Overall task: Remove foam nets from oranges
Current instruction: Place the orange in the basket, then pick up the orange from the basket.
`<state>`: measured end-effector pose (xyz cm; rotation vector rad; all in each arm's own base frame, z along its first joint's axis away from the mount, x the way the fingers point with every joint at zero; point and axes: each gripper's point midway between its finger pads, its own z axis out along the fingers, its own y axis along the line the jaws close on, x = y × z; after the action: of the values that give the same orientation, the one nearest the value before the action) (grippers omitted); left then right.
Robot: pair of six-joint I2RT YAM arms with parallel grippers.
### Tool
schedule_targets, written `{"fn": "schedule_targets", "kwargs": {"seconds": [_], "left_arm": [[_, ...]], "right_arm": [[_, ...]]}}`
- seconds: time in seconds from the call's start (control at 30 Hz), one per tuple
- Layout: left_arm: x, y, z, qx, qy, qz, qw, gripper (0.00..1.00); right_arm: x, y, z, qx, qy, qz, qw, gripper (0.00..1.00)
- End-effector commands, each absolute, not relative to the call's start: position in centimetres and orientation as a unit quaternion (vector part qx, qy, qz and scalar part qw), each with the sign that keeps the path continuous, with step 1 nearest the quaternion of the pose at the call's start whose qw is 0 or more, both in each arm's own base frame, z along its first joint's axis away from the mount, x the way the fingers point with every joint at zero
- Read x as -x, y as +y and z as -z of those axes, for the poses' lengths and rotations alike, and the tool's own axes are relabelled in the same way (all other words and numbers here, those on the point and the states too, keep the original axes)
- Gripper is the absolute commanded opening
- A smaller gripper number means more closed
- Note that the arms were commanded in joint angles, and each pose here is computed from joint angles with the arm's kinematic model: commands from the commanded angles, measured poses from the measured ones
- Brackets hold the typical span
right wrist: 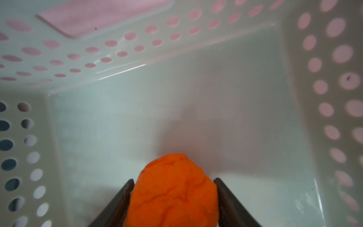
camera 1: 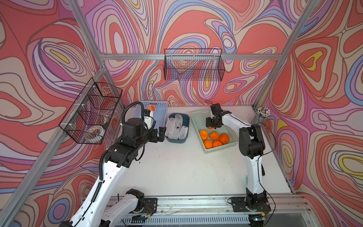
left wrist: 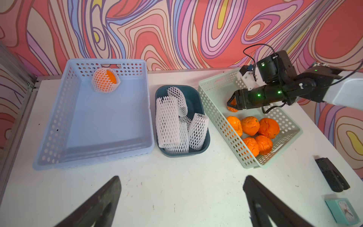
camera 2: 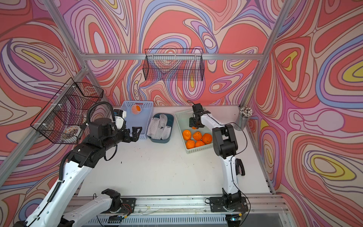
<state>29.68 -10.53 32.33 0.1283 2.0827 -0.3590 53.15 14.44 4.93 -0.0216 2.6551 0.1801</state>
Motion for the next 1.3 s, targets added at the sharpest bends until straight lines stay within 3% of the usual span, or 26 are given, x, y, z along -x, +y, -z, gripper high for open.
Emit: {"fn": "schedule_targets", "kwargs": {"seconds": [0.0,0.13,0.43,0.7,0.9,1.27], "left_arm": [[-30.1,-9.5,-32.5,-0.022,0.863,0.134,0.486,1.0],[-31.4,-8.9,-32.0,-0.005,0.867,0.124,0.483,1.0],[-36.8,-5.6,-30.1,0.069,0.878,0.083,0.467,1.0],[-44.1,-3.5,-25.6,0.1,0.9,0.039,0.423,1.0],[-49.2,-2.8,-22.5,0.121,0.906,0.056,0.401,1.0],[-56.1,1.4,-15.7,0.2,0.905,0.094,0.364,1.0]], "right_arm": [[-52.4,14.5,-5.5,0.015,0.971,-0.076,0.227,0.82],[-51.6,14.7,-7.9,0.019,0.964,-0.095,0.248,0.98],[-47.1,13.5,-17.1,0.015,0.935,-0.116,0.335,0.98],[-38.2,14.7,-23.9,0.055,0.896,-0.2,0.393,0.98],[-32.7,16.5,-24.3,0.086,0.881,-0.257,0.387,0.98],[-26.6,19.1,-23.1,0.131,0.876,-0.299,0.356,0.98]]}}
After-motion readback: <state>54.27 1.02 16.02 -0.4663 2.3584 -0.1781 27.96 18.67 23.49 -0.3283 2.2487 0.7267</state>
